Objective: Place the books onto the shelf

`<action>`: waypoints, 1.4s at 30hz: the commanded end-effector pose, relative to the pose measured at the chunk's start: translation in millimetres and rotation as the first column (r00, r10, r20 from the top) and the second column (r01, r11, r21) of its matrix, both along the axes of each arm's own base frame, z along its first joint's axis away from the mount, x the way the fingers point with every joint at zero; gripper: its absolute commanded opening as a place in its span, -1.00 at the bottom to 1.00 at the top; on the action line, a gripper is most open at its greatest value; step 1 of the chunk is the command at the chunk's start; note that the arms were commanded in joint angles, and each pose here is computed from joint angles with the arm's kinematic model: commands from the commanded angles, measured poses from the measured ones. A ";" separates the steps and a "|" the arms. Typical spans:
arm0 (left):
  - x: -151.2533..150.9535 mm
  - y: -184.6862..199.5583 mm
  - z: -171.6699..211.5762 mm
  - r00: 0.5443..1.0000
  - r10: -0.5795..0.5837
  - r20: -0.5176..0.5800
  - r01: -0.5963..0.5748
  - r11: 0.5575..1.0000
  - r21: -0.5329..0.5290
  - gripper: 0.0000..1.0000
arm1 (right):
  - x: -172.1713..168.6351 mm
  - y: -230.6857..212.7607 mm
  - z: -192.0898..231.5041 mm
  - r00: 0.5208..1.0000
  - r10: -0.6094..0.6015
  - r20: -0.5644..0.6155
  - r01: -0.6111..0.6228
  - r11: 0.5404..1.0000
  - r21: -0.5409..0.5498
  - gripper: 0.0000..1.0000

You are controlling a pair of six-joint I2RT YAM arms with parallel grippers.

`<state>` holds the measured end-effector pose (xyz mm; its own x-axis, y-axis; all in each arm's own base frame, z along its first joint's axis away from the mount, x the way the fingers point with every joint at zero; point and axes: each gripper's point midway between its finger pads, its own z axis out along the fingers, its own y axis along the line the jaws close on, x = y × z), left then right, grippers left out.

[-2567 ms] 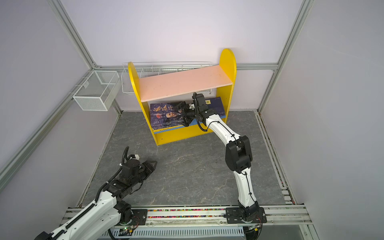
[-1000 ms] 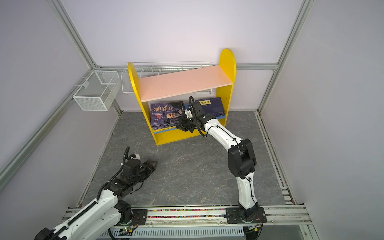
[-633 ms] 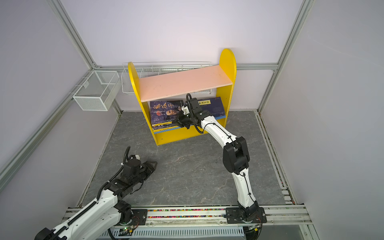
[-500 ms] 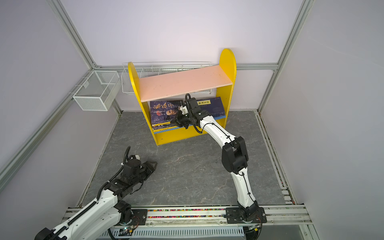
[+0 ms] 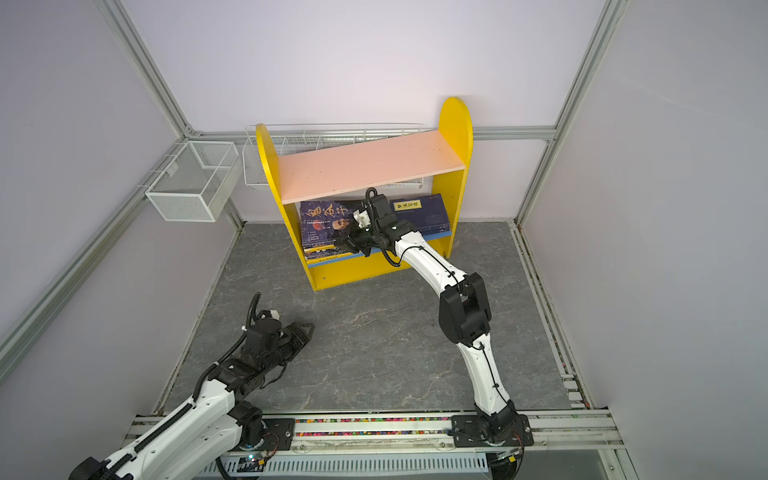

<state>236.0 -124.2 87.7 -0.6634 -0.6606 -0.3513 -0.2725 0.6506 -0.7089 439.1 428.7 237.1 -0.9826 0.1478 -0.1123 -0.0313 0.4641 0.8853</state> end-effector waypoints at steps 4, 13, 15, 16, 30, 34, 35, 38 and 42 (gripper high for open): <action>-1.0 5.5 -1.2 1.000 0.026 0.003 -0.026 1.000 0.006 0.17 | 8.9 8.5 18.9 0.998 0.007 0.054 -0.010 0.998 0.062 -0.85; -1.9 8.9 2.4 1.000 0.016 0.002 -0.016 0.999 0.049 0.17 | -11.5 -17.5 59.0 0.963 0.048 0.266 -0.045 0.999 -0.015 -0.81; -2.0 12.4 6.2 1.000 0.014 0.008 -0.014 0.997 0.081 0.17 | -22.0 -35.1 71.4 0.945 0.033 0.326 -0.025 0.999 -0.028 -0.77; -2.3 15.6 8.3 1.000 0.015 0.008 -0.016 0.994 0.106 0.18 | -26.7 -48.2 78.4 0.932 0.011 0.361 0.000 1.000 -0.028 -0.74; 22.1 114.4 78.0 0.966 0.222 0.133 -0.256 0.733 0.631 0.99 | -101.5 -421.1 32.1 0.353 -0.285 0.891 0.933 0.173 -0.315 0.01; 40.0 149.2 80.8 0.932 0.317 0.177 -0.346 0.624 0.701 0.99 | -106.3 -457.1 -16.1 0.401 -0.265 0.877 0.912 0.029 -0.408 0.87; 44.6 154.8 79.5 0.927 0.324 0.188 -0.355 0.601 0.716 0.99 | -103.4 -459.1 -30.0 0.440 -0.270 0.856 0.893 0.027 -0.450 0.89; 54.0 172.5 77.3 0.913 0.320 0.254 -0.386 0.470 0.794 0.99 | -91.5 -458.6 -61.4 0.506 -0.236 0.830 0.854 0.003 -0.520 0.93; 57.4 196.1 68.8 0.884 0.411 0.224 -0.414 0.465 0.782 0.99 | -81.7 -460.2 -79.4 0.503 -0.179 0.846 0.857 -0.028 -0.515 0.95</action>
